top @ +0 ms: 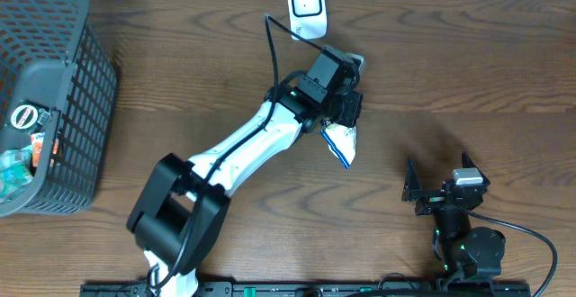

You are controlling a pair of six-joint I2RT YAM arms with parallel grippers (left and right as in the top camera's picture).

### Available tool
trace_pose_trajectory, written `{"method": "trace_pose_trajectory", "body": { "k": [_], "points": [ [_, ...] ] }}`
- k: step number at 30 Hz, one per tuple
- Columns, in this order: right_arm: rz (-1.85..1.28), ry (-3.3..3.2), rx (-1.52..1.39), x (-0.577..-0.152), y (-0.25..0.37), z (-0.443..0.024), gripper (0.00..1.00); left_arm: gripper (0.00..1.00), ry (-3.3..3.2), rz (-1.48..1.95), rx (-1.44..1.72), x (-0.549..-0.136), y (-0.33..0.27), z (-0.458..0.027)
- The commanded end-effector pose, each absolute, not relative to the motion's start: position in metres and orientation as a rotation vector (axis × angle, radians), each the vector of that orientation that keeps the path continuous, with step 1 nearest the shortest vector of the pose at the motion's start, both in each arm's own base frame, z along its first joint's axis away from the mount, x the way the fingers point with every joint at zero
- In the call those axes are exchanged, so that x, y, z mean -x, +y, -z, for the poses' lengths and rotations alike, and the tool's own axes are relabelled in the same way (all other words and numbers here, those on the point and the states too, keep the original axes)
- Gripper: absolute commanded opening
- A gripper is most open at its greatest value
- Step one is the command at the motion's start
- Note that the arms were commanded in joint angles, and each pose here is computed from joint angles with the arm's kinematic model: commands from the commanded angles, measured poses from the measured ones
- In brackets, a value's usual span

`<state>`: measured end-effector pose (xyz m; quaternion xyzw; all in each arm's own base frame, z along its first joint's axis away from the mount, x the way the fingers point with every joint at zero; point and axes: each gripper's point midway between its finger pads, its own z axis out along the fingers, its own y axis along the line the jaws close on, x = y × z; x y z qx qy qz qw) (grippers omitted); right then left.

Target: Scan the item barcode

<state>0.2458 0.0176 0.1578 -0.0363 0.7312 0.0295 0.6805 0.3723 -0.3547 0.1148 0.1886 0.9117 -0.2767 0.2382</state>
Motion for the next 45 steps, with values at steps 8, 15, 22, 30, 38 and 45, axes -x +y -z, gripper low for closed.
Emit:
{"method": "trace_pose_trajectory", "body": {
  "k": [8, 15, 22, 30, 38, 45],
  "points": [
    [-0.054, 1.641, 0.077, -0.246, 0.016, -0.158, 0.99, 0.08, 2.554, 0.351, -0.46, -0.393, -0.305, -0.084],
    [-0.054, 1.641, 0.077, -0.246, 0.016, -0.158, 0.99, 0.08, 2.627, 0.229, -0.512, -0.382, -0.28, -0.063],
    [-0.054, 1.641, 0.077, -0.246, 0.016, -0.158, 0.99, 0.08, 2.688, 0.124, -0.472, -0.381, -0.253, -0.055],
    [-0.054, 1.641, 0.077, -0.246, 0.016, -0.158, 0.99, 0.08, 2.758, 0.078, -0.469, -0.365, -0.234, -0.027],
    [-0.054, 1.641, 0.077, -0.246, 0.016, -0.158, 0.99, 0.08, 2.759, 0.078, -0.468, -0.364, -0.233, -0.025],
    [-0.054, 1.641, 0.077, -0.246, 0.016, -0.158, 0.99, 0.08, 2.635, 0.154, -0.439, -0.383, -0.246, -0.081]
  ]
}}
